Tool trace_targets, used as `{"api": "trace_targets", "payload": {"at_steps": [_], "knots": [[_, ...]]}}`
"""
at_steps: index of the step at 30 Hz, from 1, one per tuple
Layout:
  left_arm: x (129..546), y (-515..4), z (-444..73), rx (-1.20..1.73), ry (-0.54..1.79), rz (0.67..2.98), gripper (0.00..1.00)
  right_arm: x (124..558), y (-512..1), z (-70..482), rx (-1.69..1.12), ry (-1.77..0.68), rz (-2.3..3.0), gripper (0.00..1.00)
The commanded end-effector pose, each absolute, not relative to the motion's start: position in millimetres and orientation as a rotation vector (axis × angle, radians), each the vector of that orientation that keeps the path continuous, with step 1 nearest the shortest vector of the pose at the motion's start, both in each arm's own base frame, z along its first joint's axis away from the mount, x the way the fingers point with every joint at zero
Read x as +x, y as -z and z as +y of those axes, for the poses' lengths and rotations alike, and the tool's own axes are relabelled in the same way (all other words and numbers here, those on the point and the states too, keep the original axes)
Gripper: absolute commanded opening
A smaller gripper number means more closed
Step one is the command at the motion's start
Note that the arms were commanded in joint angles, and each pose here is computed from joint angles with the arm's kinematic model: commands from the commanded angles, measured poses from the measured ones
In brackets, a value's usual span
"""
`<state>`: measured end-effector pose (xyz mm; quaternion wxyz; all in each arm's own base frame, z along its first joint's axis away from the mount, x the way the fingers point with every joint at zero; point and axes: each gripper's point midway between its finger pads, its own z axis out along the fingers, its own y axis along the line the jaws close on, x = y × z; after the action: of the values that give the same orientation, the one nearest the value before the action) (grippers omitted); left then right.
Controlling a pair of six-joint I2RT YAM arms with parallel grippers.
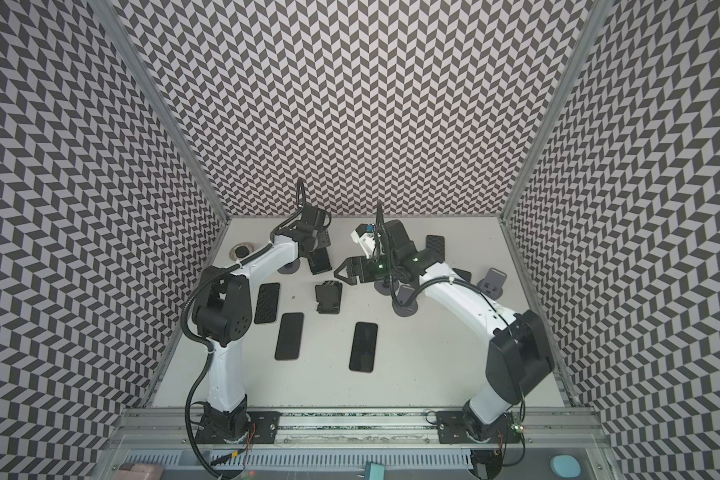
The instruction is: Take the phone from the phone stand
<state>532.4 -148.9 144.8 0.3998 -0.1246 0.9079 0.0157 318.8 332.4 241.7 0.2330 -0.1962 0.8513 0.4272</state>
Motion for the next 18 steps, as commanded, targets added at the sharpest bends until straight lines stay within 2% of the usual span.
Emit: {"api": "trace_targets", "payload": {"at_steps": [1,18], "knots": [[535,-182,-149,-0.341,0.025,2.210,0.64,318,-258,338,-0.557,-1.196,2.285,0.82],[533,-203,-150,-0.317,0.065,2.174,0.60,312,-249,335,-0.549,-1.186,2.330,0.82]]}}
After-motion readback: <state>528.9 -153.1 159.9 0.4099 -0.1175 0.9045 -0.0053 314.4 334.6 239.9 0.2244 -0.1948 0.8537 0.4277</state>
